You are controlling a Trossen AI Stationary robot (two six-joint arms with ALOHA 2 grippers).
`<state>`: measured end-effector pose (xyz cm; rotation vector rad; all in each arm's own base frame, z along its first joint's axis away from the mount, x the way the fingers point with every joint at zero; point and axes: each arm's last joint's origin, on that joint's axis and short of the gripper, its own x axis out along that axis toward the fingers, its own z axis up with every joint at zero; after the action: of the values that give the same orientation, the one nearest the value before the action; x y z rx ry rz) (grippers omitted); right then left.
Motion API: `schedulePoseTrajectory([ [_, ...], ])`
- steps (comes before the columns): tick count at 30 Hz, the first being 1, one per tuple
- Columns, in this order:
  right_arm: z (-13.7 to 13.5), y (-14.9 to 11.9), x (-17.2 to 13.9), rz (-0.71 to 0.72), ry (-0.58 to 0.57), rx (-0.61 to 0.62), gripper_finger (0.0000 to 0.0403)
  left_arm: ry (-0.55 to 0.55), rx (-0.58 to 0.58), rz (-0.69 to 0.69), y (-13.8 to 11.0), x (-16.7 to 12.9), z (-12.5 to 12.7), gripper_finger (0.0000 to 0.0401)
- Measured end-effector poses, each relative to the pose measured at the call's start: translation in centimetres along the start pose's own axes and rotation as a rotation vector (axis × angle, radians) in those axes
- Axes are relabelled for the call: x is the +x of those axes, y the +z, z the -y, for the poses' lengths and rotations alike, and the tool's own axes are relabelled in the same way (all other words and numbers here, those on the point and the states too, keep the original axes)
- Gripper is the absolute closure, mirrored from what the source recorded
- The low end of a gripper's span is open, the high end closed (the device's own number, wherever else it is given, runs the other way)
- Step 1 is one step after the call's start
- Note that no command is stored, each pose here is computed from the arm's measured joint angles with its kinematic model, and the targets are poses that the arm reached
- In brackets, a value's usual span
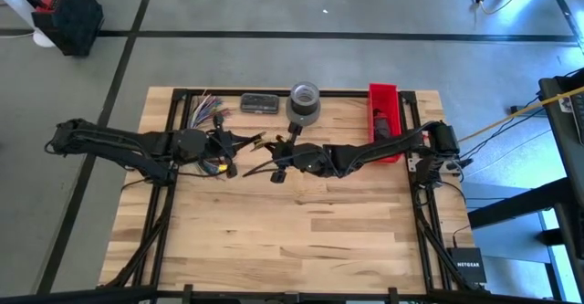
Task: Coil cords
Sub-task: Coil the yellow wire on the spool
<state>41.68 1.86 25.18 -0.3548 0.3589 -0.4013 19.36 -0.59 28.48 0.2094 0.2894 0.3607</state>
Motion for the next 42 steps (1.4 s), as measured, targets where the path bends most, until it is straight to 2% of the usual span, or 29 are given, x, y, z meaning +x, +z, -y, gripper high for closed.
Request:
schedulePoseTrajectory([
  [2, -0.1, -0.1, 0.0, -0.001, 0.044, 0.021, 0.0384, -0.007, 0.006, -0.01, -0.1, 0.2, 0.1, 0.0401],
  [5, -0.3, -0.7, -0.2, -0.058, 0.007, 0.013, 0.0343, 0.003, 0.007, -0.013, -0.1, 0.4, 0.0, 0.0401],
  [8, -0.2, -0.3, -1.4, -0.107, -0.066, -0.066, 0.0292, 0.022, 0.007, -0.016, -0.1, 0.4, -0.1, 0.0401],
  [11, 0.0, 0.0, -2.6, -0.161, -0.08, -0.145, 0.0249, 0.049, 0.014, -0.013, -0.1, 0.3, -0.3, 0.0401],
  [14, 0.2, -0.9, -2.1, -0.199, -0.004, -0.166, 0.0224, 0.053, 0.014, -0.01, 0.0, 0.2, -0.3, 0.0401],
  [18, 0.8, -2.4, 0.2, -0.108, 0.177, -0.072, 0.0213, 0.053, 0.005, -0.016, -0.1, 0.3, -0.3, 0.0401],
  [21, 0.5, -4.3, 2.1, -0.084, 0.25, -0.045, 0.0218, 0.053, 0.005, -0.014, -0.1, 0.3, -0.3, 0.0401],
  [27, 0.1, -5.3, 3.9, -0.025, 0.236, 0.003, 0.0238, 0.053, 0.019, -0.012, -0.1, 0.3, -0.3, 0.0401],
  [33, -0.2, -5.7, 4.2, -0.031, 0.228, -0.003, 0.0263, 0.051, 0.021, -0.016, -0.1, 0.3, -0.2, 0.0401],
  [37, -0.1, -5.8, 4.2, -0.055, 0.153, -0.029, 0.0308, 0.05, 0.023, -0.015, -0.1, 0.3, -0.2, 0.0401],
  [42, -0.2, -5.7, 4.2, -0.033, 0.196, -0.027, 0.0385, 0.051, 0.02, -0.008, 0.0, 0.3, -0.2, 0.0401],
])
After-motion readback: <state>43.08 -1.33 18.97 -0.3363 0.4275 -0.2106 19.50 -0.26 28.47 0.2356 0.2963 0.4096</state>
